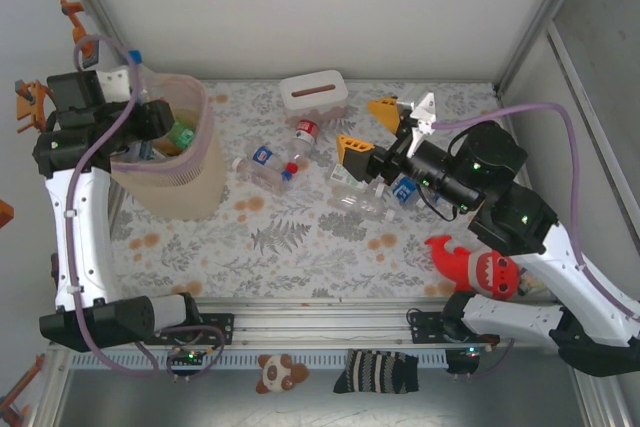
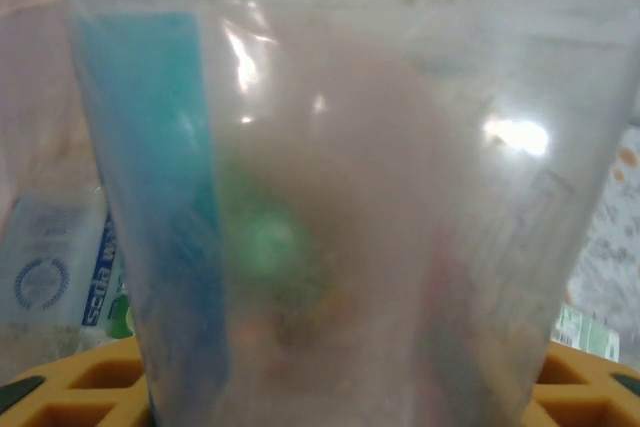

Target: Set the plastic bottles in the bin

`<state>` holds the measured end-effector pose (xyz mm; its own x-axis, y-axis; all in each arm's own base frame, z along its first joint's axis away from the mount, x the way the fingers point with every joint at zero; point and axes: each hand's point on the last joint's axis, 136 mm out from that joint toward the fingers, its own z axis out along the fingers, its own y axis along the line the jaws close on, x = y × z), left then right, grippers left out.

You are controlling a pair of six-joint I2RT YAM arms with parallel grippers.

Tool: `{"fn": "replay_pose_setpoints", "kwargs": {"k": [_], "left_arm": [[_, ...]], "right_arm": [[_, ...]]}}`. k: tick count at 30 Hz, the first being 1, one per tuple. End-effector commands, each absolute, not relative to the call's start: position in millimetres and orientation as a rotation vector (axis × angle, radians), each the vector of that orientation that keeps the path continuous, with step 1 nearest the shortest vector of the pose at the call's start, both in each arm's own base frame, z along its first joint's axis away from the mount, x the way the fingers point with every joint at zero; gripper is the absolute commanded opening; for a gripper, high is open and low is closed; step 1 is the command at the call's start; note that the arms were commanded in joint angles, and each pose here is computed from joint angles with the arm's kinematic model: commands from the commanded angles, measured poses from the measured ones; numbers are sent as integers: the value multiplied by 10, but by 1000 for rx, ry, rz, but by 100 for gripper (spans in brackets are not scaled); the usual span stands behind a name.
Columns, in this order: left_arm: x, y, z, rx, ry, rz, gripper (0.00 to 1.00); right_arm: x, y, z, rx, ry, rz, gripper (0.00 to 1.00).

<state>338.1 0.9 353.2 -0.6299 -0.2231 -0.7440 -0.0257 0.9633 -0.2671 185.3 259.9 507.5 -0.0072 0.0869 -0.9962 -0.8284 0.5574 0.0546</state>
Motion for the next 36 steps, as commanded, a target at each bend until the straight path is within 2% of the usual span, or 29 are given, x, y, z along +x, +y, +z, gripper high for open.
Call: {"fn": "replay_pose_setpoints", "kwargs": {"k": [1, 4, 8, 14, 19, 27, 32, 36], "left_arm": [[3482, 93, 3541, -467, 2124, -402, 60], [3565, 289, 3448, -811, 2002, -450, 55], [3710, 251, 3356, -1040, 1958, -598, 48], [3960, 177, 3186, -1312, 1931, -719, 48], [4103, 220, 3203, -1436, 1849, -712, 58], [4300, 215, 2928, -1601, 1830, -763, 61], [4323, 189, 2797, -1659, 1838, -789, 72], [4269, 220, 2875, -1656, 1825, -796, 82]], "right_arm": [[1869, 2572, 5157, -676, 1374, 806, 81], [1881, 2591, 5140, -672, 1378, 813, 81], [1880, 2598, 5127, -669, 1382, 821, 81], [1881, 2581, 5105, -659, 1385, 823, 81], [1876, 2530, 5094, -644, 1387, 814, 81], [1883, 2466, 5048, -627, 1396, 793, 81], [1876, 2417, 5040, -615, 1396, 781, 81], [1869, 2387, 5044, -610, 1393, 775, 81]]}}
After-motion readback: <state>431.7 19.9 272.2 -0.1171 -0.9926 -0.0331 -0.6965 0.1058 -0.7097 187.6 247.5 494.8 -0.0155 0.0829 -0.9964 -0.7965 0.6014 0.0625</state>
